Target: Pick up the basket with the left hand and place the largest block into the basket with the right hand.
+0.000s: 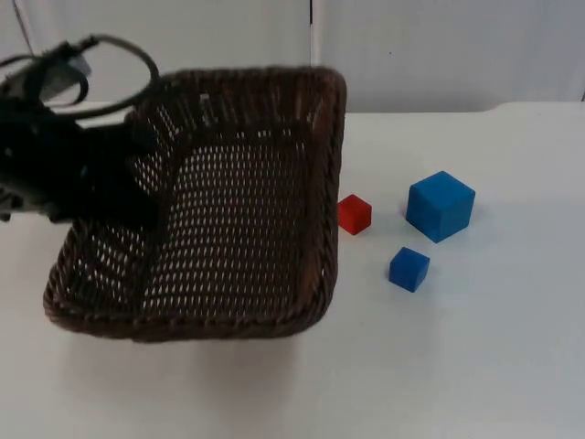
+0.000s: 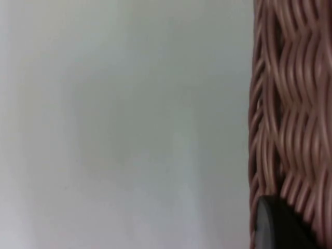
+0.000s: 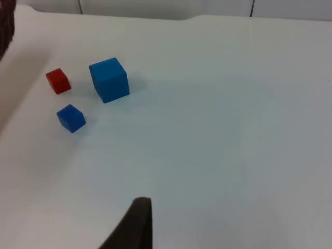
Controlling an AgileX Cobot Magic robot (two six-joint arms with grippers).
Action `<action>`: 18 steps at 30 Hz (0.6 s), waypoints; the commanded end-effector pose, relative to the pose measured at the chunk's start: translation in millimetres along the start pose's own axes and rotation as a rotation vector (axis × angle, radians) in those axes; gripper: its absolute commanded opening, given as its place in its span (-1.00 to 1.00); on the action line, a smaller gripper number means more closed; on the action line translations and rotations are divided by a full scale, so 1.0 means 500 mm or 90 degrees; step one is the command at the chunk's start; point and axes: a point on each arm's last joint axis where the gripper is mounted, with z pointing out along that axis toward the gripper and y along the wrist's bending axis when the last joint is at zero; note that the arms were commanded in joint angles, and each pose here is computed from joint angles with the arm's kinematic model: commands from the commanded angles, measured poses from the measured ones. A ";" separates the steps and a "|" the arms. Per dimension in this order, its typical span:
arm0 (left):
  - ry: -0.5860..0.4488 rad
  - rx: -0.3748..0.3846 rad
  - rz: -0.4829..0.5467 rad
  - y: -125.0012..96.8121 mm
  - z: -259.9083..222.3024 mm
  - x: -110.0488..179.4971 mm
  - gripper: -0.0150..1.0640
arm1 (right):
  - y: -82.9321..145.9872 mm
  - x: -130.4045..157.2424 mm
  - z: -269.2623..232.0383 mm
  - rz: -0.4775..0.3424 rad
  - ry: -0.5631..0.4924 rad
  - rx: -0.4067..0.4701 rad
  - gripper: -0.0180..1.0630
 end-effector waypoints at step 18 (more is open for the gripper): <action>0.012 0.052 -0.003 -0.056 -0.085 0.066 -0.98 | 0.000 0.001 0.001 0.002 -0.003 0.003 0.98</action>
